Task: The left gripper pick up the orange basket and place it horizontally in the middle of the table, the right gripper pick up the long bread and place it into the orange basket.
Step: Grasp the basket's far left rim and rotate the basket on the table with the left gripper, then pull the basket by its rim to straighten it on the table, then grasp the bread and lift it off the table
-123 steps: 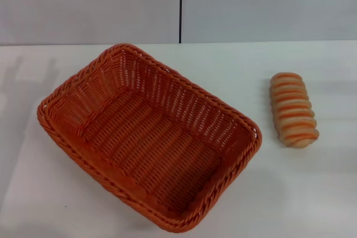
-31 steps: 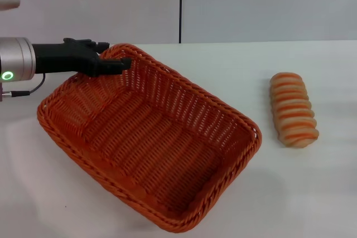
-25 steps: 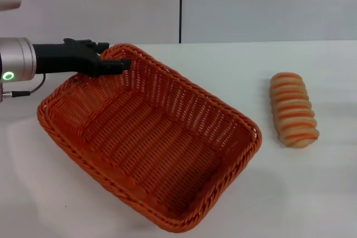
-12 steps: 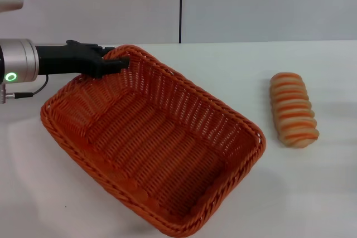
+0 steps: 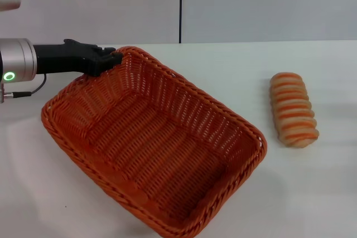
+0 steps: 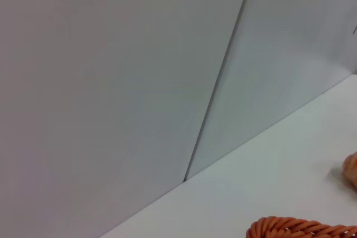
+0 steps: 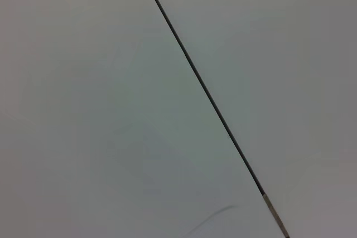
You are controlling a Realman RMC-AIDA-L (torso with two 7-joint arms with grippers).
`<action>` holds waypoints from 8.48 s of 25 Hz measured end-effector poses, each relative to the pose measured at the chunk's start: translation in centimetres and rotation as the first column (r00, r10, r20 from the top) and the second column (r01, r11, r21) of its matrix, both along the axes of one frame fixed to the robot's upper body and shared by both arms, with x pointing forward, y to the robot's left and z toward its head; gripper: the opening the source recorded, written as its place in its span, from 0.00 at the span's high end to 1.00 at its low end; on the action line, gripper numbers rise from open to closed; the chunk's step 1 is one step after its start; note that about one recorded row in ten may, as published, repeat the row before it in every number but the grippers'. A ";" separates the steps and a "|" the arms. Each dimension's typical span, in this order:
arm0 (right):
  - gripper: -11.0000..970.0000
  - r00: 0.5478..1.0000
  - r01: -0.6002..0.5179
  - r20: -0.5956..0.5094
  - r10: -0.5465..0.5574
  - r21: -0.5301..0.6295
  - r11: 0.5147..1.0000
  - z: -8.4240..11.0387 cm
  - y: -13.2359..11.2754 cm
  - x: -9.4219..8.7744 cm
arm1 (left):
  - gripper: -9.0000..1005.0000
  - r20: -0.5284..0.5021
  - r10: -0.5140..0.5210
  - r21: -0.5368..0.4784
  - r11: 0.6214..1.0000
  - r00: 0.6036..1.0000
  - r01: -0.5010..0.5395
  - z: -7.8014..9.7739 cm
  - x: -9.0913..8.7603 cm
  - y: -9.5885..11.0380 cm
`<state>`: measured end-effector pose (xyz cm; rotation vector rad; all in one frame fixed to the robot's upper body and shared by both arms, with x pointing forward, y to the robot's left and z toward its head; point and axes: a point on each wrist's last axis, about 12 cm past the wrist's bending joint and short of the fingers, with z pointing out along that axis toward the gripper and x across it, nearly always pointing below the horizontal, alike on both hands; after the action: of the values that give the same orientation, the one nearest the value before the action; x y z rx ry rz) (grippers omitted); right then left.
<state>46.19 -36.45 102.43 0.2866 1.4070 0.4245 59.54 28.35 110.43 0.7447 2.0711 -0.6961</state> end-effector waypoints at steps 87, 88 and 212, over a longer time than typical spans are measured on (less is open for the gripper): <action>0.34 0.998 0.039 -0.048 -0.040 -0.012 0.999 0.1 -0.4 2.3 | 0.80 -0.400 0.401 -0.314 0.784 0.824 -0.535 -0.6 -5.9 7.5; 0.34 0.998 0.038 -0.048 -0.039 -0.012 0.999 0.1 -0.4 2.4 | 0.80 -0.403 0.400 -0.316 0.783 0.823 -0.536 -0.7 -6.0 7.5; 0.34 0.183 -0.933 -0.955 0.234 -0.093 0.348 10.2 11.9 16.6 | 0.35 0.469 0.492 -0.696 0.717 0.733 -0.037 -1.7 -11.9 5.6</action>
<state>62.81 -24.57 112.63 -1.0614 2.5834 0.4245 47.65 34.00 108.76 0.1787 1.1434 -0.7835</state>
